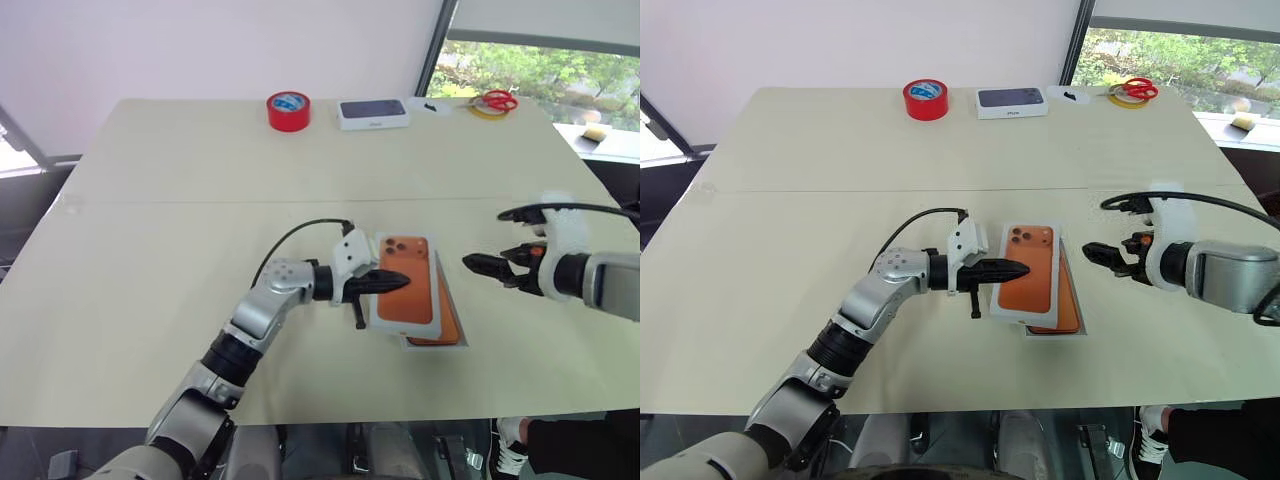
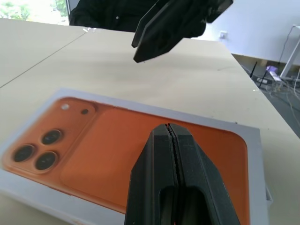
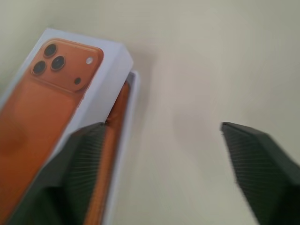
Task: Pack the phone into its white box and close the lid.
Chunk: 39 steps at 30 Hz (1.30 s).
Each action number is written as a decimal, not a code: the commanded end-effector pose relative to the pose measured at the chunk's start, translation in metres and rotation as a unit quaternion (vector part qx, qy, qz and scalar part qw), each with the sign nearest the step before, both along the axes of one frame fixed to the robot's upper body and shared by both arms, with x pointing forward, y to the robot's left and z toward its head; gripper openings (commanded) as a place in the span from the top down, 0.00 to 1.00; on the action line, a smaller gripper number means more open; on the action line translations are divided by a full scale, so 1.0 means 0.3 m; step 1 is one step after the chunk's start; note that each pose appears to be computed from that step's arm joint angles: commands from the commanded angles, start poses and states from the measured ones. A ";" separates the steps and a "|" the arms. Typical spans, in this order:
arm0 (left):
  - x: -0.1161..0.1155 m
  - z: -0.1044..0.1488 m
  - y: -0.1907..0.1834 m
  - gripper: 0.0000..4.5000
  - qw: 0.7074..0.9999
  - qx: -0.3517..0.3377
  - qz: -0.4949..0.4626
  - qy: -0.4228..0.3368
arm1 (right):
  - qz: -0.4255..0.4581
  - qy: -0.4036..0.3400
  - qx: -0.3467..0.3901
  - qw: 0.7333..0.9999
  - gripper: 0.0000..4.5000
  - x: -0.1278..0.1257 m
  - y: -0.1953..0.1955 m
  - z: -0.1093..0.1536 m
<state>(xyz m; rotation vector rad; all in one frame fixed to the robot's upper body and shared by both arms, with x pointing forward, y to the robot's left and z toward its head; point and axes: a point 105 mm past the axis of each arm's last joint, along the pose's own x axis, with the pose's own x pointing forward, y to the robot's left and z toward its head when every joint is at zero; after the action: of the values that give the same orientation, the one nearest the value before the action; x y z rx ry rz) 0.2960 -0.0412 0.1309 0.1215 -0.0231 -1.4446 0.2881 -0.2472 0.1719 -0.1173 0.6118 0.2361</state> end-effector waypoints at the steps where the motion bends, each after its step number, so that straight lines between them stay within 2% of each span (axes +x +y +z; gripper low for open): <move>1: 0.022 0.053 0.014 1.00 1.000 -0.022 0.015 -0.003 | 0.026 -0.048 -0.041 0.998 0.52 0.022 0.027 0.016; 5: 0.089 0.034 0.074 1.00 0.997 0.013 0.077 0.017 | 0.051 -0.064 -0.111 0.990 0.99 0.036 0.035 -0.012; 9: 0.143 0.023 0.136 1.00 0.990 0.041 0.135 0.030 | 0.074 -0.066 -0.146 0.984 0.99 0.038 0.051 -0.044; 12: 0.161 0.002 0.163 1.00 0.985 0.070 0.157 0.030 | 0.087 -0.065 -0.143 0.984 0.99 0.041 0.077 -0.060; 19: 0.114 -0.068 0.118 1.00 0.985 0.124 0.116 0.022 | 0.128 -0.069 -0.150 0.978 0.99 0.039 0.154 -0.085; 24: 0.082 -0.073 0.054 1.00 0.989 0.121 0.079 0.013 | 0.136 -0.073 -0.155 0.976 0.99 0.037 0.165 -0.081; 31: 0.040 -0.016 -0.021 1.00 0.996 0.078 0.031 0.014 | 0.139 -0.060 -0.173 0.973 0.99 0.011 0.135 -0.086; 39: 0.004 -0.025 -0.053 1.00 0.997 0.082 -0.002 0.011 | 0.141 -0.047 -0.188 0.971 0.99 -0.014 0.107 -0.098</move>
<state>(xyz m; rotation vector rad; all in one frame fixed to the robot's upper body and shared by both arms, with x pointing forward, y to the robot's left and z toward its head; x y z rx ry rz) 0.3066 -0.0426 0.1076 0.2314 0.1937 -1.3907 0.2872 -0.2251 0.1310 -0.5583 0.5917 0.3411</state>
